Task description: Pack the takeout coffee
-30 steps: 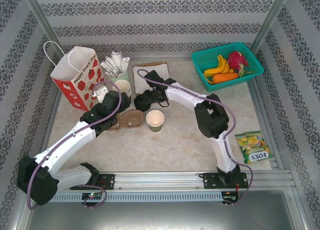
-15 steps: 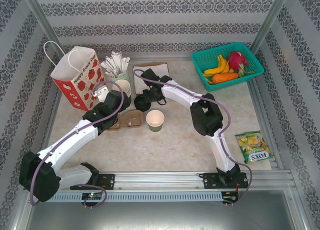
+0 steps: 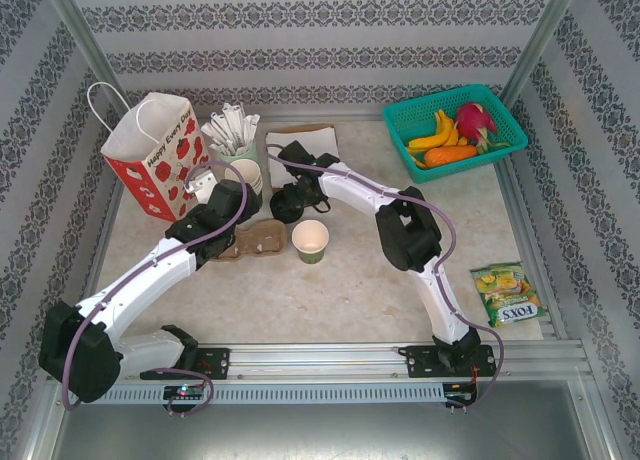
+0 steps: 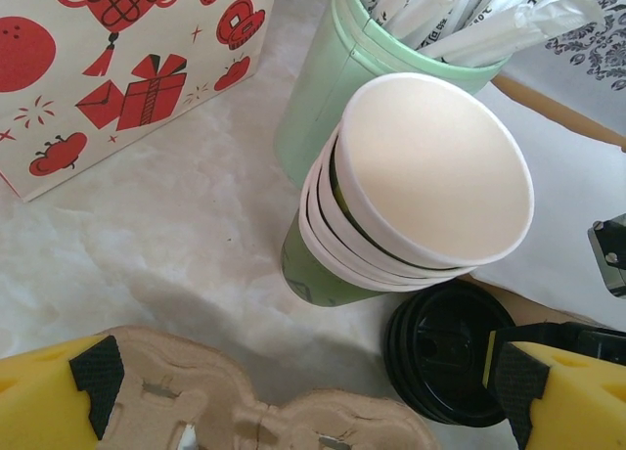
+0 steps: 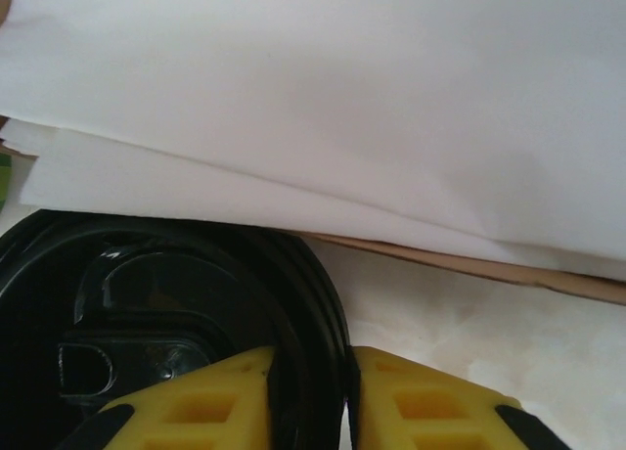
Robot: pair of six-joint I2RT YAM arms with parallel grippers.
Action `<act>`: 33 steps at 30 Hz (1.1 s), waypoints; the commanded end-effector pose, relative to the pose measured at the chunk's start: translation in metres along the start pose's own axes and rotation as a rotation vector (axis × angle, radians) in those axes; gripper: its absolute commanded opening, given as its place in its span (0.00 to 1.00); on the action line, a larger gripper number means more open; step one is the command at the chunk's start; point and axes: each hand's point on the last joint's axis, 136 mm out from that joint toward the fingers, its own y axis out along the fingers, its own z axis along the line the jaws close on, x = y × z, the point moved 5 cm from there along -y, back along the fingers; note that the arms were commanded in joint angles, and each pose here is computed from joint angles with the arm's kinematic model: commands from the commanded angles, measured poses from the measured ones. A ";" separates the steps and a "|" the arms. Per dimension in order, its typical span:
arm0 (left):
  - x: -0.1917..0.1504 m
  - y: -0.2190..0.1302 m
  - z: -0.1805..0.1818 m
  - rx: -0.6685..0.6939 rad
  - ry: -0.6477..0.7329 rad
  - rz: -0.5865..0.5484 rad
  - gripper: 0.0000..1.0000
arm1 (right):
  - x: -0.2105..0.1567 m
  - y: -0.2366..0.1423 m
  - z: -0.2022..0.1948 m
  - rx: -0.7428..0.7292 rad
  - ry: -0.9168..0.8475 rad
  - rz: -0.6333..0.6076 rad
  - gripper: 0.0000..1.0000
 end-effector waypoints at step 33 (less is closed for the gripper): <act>-0.010 0.026 -0.047 -0.287 0.048 0.243 1.00 | 0.015 -0.077 -0.015 -0.062 -0.012 -0.315 0.10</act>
